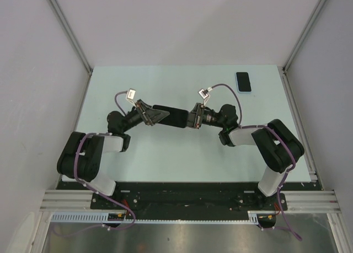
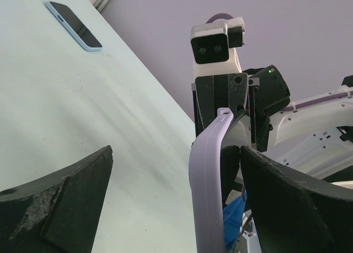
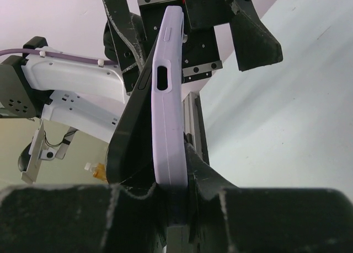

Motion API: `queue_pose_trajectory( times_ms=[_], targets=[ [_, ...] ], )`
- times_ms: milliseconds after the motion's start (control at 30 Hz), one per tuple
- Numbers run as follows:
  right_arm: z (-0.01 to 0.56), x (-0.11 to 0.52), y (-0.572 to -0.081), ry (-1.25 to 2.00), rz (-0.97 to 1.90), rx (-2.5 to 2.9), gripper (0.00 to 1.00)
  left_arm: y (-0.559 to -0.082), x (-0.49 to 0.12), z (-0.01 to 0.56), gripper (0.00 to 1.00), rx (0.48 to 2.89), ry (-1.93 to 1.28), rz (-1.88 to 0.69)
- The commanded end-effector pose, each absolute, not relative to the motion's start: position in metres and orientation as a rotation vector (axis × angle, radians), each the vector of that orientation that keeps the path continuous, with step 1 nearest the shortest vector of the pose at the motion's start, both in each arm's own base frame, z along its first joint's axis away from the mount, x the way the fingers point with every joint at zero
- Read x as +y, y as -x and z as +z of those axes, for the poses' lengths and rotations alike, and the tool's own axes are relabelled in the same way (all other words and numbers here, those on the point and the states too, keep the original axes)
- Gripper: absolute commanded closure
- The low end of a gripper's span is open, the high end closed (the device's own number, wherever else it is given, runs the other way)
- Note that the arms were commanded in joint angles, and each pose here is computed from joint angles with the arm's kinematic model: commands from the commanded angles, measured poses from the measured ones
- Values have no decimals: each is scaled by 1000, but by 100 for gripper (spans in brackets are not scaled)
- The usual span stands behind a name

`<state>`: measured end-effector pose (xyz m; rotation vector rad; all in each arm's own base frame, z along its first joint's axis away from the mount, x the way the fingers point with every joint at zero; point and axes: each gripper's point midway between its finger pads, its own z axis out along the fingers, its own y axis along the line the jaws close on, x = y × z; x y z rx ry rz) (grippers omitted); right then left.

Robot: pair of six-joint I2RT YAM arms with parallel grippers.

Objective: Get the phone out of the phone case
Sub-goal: Remove the phone case from the phone.

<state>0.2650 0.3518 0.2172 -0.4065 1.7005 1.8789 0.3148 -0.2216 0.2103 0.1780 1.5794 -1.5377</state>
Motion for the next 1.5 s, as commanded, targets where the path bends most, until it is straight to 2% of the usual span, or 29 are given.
queue_pose_trajectory(
  times_ms=[0,267,500,933,1233,1467],
  targets=[
    [293,356,-231,693,1889,1264,100,-290,-222,285,0,1171,-469,-1401],
    [285,351,-243,677,1856,1310,100,-284,-209,305,0,1087,-560,-1278],
    [275,346,-257,653,1809,1353,100,-314,-199,298,0,1211,-526,-1073],
    [235,335,-291,602,1610,1565,100,-319,-198,311,0,1188,-757,-827],
    [199,321,-295,677,1440,1775,100,-310,-219,275,0,1180,-1040,-659],
    [178,308,-291,723,1379,1886,100,-281,-257,229,0,1174,-1289,-591]
  ],
)
